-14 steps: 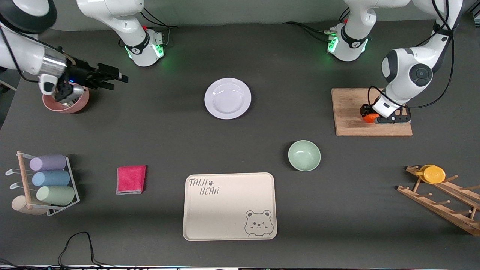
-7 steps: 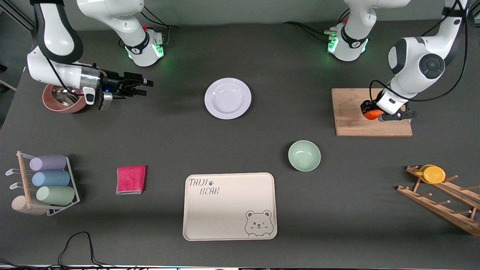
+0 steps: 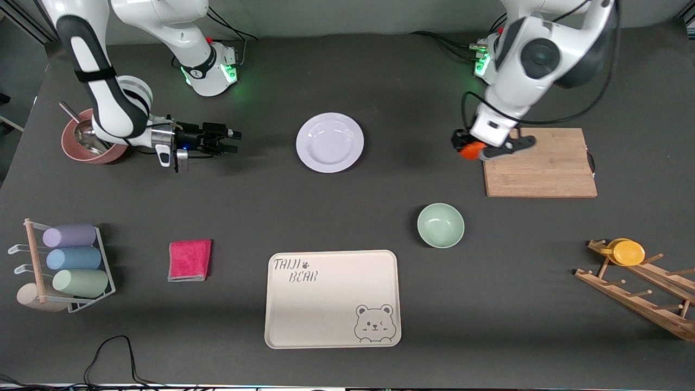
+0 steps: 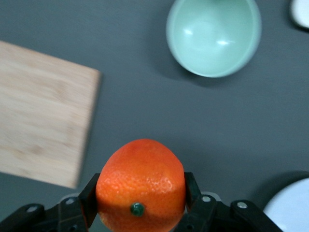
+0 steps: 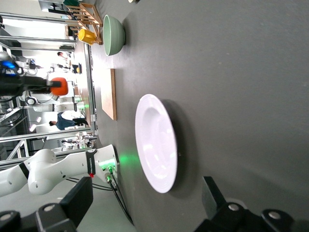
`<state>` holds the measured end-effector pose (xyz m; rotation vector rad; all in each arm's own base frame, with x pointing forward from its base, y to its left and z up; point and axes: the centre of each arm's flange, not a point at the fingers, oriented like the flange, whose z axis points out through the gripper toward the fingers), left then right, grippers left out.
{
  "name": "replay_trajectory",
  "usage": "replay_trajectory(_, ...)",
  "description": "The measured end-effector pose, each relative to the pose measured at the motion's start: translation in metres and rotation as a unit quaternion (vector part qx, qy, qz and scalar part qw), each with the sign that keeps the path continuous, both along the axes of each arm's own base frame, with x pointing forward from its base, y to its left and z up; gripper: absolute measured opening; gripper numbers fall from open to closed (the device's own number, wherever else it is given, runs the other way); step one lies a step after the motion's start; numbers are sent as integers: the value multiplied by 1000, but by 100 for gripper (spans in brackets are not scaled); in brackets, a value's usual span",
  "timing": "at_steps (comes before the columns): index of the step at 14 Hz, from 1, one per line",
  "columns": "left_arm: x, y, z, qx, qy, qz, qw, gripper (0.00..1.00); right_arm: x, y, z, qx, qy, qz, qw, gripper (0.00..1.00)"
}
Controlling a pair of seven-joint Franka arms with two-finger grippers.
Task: Place orange and plate with both arms
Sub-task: 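Carry the orange with the left gripper over the white plate, then lower the orange onto the plate and open the left gripper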
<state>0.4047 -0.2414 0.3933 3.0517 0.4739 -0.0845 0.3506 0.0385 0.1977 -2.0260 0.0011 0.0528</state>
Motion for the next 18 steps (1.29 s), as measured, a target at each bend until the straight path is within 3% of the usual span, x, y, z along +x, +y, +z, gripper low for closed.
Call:
replay_trajectory(3,-20,-83,10,-7,0,33,999,72,-11,2,-33,21,3,-13,1000,100)
replay_trajectory(7,-56,-193,5,-29,32,46,998,72,-15,6,-52,33,5,-29,999,100)
replay_trajectory(11,-86,-275,-34,-24,40,40,998,72,-14,29,-53,41,3,-31,999,96)
replay_trajectory(15,-120,-328,-115,-5,17,38,999,72,-14,33,-54,42,1,-28,999,52)
replay_trajectory(17,-117,-344,-140,0,19,43,999,72,-14,32,-54,42,-1,-28,999,32)
replay_trajectory(18,-111,-349,-149,-2,22,43,999,72,-14,32,-54,42,-3,-27,999,28)
